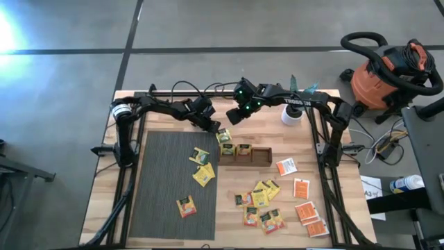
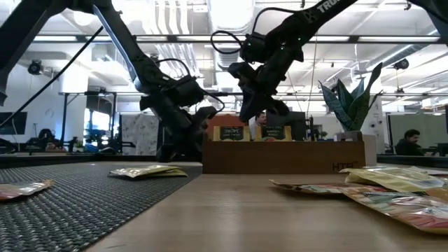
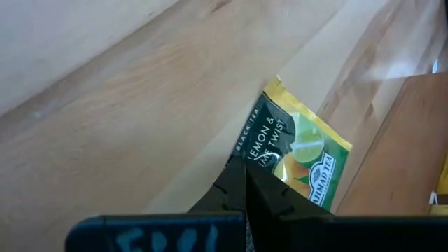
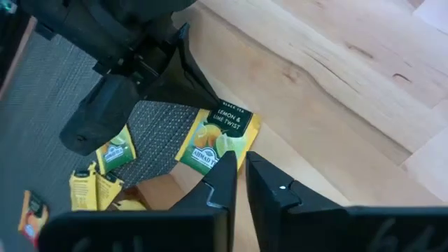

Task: Pick & Place Tea
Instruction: Put the yellow tea bag into the middle section of the wooden organizer

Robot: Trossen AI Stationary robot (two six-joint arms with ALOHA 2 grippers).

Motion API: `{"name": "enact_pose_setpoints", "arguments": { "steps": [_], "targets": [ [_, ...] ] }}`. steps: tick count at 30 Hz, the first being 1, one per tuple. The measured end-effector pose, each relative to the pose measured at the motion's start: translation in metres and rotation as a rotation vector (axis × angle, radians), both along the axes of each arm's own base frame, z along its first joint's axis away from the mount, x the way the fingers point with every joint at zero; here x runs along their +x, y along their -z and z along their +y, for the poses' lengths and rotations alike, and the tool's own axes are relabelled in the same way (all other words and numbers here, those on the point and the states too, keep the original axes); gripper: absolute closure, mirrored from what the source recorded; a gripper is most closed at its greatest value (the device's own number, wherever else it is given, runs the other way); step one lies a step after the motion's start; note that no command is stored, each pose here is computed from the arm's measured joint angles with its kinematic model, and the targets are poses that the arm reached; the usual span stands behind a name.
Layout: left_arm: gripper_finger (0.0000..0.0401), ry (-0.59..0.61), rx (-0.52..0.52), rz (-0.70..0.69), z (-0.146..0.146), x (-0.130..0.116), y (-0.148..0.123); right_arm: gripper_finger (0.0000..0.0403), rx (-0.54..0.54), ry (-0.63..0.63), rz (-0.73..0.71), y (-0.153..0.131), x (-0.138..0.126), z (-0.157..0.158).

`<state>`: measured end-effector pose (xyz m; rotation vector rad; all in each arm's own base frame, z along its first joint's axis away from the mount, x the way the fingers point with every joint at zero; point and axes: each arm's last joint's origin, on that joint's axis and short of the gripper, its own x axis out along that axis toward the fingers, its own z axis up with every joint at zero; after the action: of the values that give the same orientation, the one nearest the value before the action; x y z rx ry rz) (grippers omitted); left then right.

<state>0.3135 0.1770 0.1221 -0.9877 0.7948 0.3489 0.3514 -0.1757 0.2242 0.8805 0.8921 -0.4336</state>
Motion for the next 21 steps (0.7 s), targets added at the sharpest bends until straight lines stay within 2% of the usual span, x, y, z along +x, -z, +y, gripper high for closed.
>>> {"name": "enact_pose_setpoints", "arguments": {
  "steps": [6,12,17,21],
  "targets": [
    [0.0400,-0.054,-0.021,0.019,0.000,0.000,0.001,0.0317,0.071,-0.007,-0.016,0.005,-0.004,-0.005],
    [0.0400,-0.148,-0.008,-0.004,0.005,0.002,-0.001,0.0274,0.175,0.041,0.028,0.021,-0.010,0.001],
    [0.0401,-0.222,-0.022,-0.033,0.007,0.004,-0.002,0.0253,0.212,0.072,0.067,0.034,-0.016,0.005],
    [0.0401,-0.232,-0.034,-0.035,0.004,0.007,-0.002,0.0248,0.226,0.102,0.076,0.039,-0.018,0.006]
  ]
}}
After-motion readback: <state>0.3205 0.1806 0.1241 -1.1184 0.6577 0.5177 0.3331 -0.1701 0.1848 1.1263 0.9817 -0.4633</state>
